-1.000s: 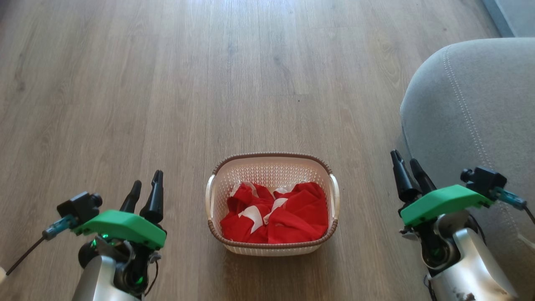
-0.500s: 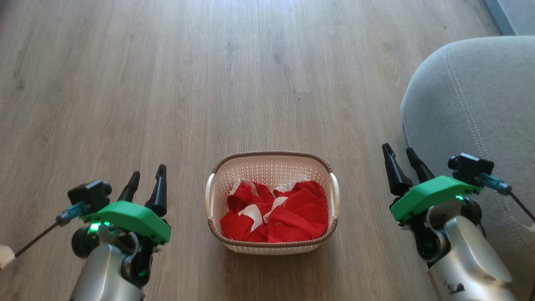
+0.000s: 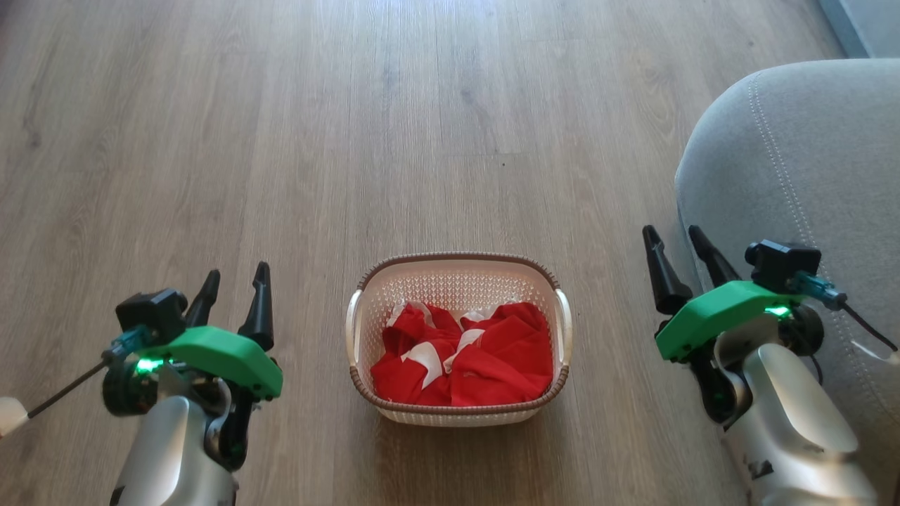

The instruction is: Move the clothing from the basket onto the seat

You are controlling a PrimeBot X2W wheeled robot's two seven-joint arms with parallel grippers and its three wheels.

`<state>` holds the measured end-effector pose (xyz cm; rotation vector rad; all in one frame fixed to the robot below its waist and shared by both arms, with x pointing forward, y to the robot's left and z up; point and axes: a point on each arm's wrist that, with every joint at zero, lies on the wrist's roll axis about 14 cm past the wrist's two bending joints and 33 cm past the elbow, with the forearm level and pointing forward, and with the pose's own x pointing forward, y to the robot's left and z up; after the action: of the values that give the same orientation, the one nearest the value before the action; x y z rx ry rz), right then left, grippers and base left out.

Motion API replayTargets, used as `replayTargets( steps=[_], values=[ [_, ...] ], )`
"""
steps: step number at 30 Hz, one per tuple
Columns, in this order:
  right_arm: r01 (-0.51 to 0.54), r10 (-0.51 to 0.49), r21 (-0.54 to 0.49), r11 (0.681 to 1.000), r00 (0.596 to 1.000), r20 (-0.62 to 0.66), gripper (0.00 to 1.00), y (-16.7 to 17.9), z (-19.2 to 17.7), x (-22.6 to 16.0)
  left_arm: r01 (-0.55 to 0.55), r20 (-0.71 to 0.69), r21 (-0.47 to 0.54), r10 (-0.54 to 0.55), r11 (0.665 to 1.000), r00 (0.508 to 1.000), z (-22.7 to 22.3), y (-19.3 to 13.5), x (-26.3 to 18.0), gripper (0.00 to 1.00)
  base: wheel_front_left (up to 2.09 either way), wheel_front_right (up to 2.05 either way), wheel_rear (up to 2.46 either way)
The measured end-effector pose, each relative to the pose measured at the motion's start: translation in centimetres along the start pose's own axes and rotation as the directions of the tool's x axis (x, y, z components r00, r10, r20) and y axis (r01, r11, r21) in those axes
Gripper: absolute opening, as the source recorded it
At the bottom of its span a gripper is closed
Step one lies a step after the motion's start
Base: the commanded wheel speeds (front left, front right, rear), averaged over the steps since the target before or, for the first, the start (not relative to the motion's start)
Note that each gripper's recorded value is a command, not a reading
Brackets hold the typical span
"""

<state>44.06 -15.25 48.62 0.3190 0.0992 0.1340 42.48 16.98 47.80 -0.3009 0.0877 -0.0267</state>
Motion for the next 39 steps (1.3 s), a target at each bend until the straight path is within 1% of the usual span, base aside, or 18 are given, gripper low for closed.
replayTargets(
  steps=[8,12,14,23,32,39],
  values=[
    [-0.003,0.006,-0.095,0.996,1.000,0.026,1.00,-0.1,0.9,0.5,-0.002,0.029,0.081,0.000,0.997,1.000,0.7,0.1,0.3,1.00,0.00,0.00,0.00],
    [-0.006,0.010,-0.131,0.991,1.000,0.028,1.00,-0.1,1.0,0.7,-0.005,0.050,0.100,0.000,0.995,0.999,1.3,0.1,0.6,1.00,0.00,0.00,0.00],
    [-0.014,0.020,-0.165,0.986,0.999,0.031,1.00,0.1,1.1,0.9,-0.007,0.066,0.123,-0.001,0.992,0.998,1.7,0.1,0.9,1.00,0.00,0.00,0.00],
    [-0.040,0.056,-0.251,0.967,0.997,0.059,1.00,1.0,2.1,1.9,-0.009,0.082,0.177,-0.006,0.984,0.997,2.1,0.1,1.4,1.00,0.00,0.00,0.00],
    [-0.019,0.041,-0.241,0.970,0.996,0.083,1.00,0.5,2.8,2.0,-0.020,0.092,0.142,0.007,0.990,0.996,2.3,0.3,1.5,1.00,0.00,0.00,0.00],
    [-0.014,0.037,-0.232,0.973,0.995,0.094,1.00,0.5,3.0,2.0,-0.016,0.090,0.143,0.003,0.990,0.996,2.3,0.1,1.6,1.00,0.00,0.00,0.00]
  ],
)
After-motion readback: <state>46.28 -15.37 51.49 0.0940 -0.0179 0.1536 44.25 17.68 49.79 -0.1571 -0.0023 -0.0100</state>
